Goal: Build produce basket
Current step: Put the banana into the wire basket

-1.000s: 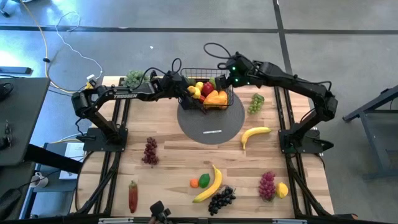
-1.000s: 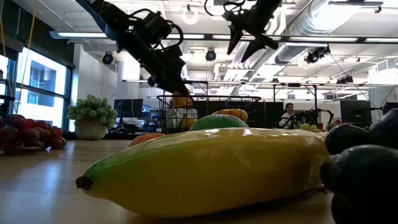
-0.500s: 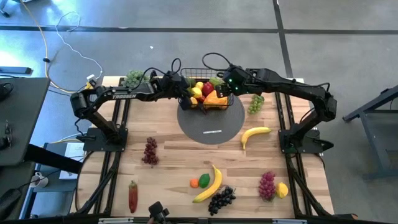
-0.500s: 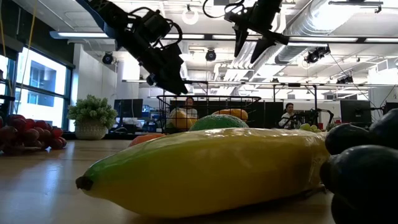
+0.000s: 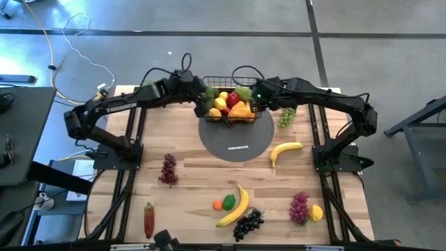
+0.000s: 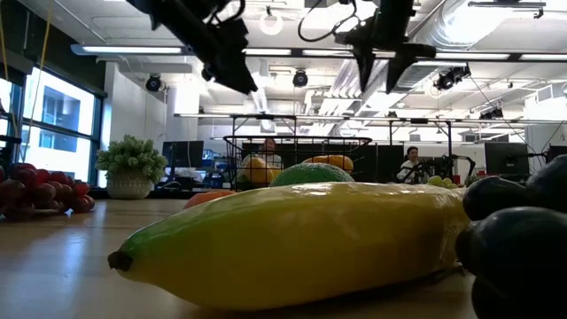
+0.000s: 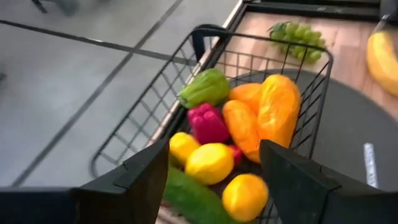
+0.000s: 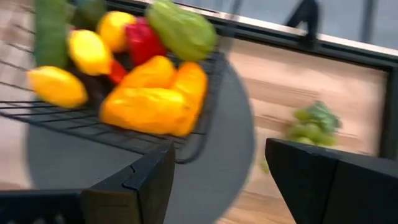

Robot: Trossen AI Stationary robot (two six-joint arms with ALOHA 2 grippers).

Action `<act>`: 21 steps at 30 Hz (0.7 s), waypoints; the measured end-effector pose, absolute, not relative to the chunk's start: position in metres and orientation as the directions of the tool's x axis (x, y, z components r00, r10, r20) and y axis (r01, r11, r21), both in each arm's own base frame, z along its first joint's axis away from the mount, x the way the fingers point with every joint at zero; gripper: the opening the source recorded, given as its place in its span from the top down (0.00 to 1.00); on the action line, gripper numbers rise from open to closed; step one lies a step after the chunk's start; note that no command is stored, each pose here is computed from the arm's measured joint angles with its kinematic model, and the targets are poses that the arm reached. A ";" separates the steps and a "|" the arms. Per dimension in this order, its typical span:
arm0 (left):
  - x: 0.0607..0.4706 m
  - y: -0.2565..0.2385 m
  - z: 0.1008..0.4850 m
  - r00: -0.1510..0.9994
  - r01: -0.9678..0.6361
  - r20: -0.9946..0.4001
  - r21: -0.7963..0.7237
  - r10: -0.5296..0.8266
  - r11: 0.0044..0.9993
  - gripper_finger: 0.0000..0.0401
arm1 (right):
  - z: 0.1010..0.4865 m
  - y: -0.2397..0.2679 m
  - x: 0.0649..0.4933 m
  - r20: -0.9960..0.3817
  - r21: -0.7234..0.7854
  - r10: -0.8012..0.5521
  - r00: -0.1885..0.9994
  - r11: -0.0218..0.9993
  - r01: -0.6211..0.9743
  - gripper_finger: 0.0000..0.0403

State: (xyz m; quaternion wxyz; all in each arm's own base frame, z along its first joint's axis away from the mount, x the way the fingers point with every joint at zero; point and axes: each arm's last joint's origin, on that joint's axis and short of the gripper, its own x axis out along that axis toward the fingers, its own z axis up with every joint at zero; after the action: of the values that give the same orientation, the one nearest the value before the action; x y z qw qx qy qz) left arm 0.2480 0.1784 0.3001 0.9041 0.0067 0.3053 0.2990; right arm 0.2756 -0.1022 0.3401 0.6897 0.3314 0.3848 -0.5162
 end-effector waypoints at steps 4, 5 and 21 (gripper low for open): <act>0.236 0.171 0.309 0.599 -0.538 -0.561 0.247 0.572 0.806 0.40 | 0.338 -0.100 0.267 -0.889 -0.015 -0.452 0.080 0.201 0.979 0.43; 0.233 0.169 0.310 0.593 -0.538 -0.568 0.249 0.571 0.805 0.40 | 0.337 -0.099 0.265 -0.894 -0.028 -0.445 0.059 0.187 0.982 0.43; 0.213 0.155 0.322 0.573 -0.537 -0.598 0.243 0.561 0.808 0.40 | 0.315 -0.054 0.264 -0.979 -0.051 -0.201 -0.012 0.193 0.980 0.43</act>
State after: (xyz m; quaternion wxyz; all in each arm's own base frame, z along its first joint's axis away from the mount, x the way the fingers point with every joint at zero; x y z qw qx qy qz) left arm 0.2130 0.1553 0.3220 0.8866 0.0175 0.3434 0.3094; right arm 0.2635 -0.0540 0.3151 0.5867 0.3872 0.5025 -0.5033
